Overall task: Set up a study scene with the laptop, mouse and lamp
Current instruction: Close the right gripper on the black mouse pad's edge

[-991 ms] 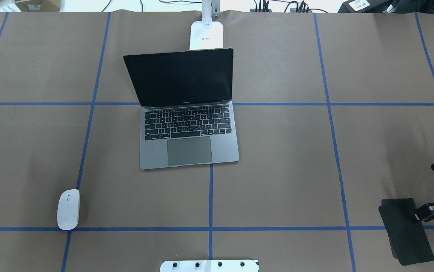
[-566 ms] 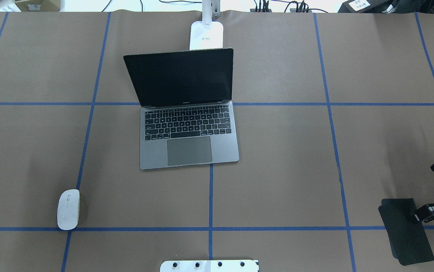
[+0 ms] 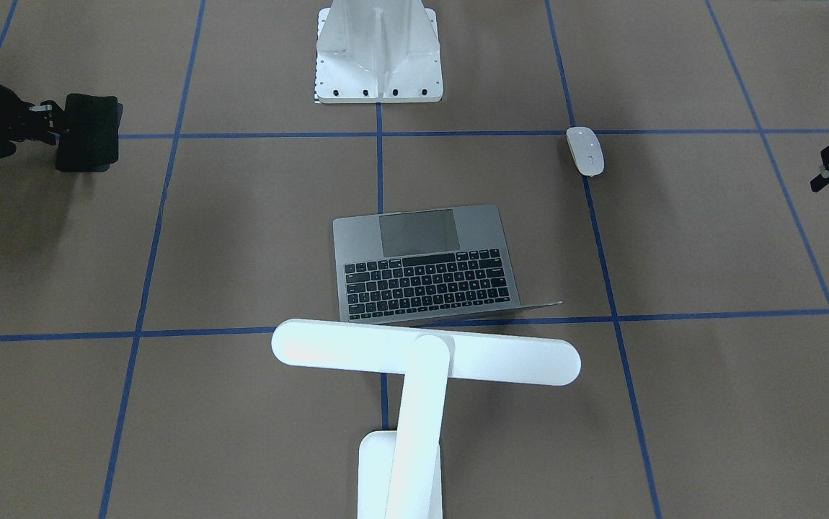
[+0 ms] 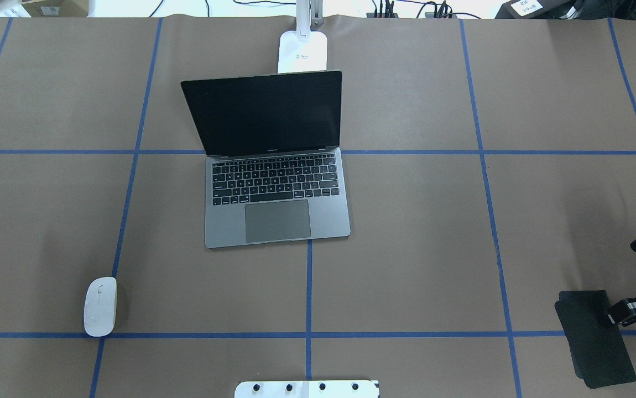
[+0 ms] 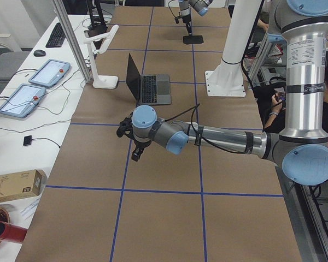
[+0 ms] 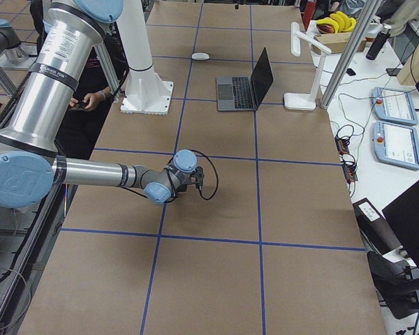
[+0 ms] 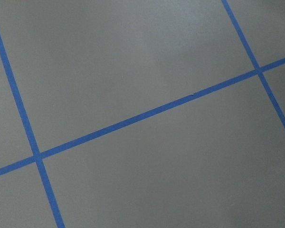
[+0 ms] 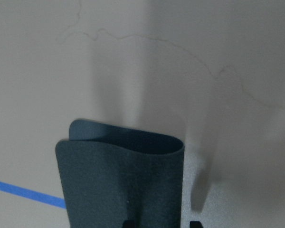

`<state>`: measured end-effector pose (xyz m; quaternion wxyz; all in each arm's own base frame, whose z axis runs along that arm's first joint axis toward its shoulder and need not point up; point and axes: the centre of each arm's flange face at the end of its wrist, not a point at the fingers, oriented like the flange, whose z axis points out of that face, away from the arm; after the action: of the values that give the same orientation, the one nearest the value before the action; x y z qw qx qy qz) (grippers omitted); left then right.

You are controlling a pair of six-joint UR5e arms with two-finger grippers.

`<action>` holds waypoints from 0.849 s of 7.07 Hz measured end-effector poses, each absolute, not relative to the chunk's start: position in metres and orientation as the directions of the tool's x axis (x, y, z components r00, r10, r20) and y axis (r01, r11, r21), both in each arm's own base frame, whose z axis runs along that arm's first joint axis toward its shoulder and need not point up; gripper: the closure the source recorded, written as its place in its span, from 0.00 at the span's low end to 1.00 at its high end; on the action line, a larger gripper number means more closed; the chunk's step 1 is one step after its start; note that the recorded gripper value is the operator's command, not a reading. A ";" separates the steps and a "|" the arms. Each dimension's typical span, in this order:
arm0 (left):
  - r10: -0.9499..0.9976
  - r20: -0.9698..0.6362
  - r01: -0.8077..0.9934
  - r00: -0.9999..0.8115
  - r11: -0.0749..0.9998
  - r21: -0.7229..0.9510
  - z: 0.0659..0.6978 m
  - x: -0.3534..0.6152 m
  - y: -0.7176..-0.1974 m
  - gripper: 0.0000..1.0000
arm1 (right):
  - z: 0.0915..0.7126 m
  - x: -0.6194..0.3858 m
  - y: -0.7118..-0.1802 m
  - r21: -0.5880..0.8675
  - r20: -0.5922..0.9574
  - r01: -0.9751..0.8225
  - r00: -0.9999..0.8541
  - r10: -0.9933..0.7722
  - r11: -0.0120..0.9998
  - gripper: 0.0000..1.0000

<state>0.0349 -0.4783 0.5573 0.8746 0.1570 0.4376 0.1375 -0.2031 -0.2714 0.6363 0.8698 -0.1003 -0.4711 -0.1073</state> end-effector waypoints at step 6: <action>0.380 -0.722 -0.104 0.578 0.912 0.397 0.561 0.035 -0.475 0.00 | 0.632 -0.206 -0.275 -0.067 0.845 0.280 0.527 -0.095 0.958 0.75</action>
<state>0.0350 -0.4753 0.5608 0.8743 0.1575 0.4377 0.1384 -0.2057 -0.2750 0.6325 0.8683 -0.0975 -0.4742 -0.1082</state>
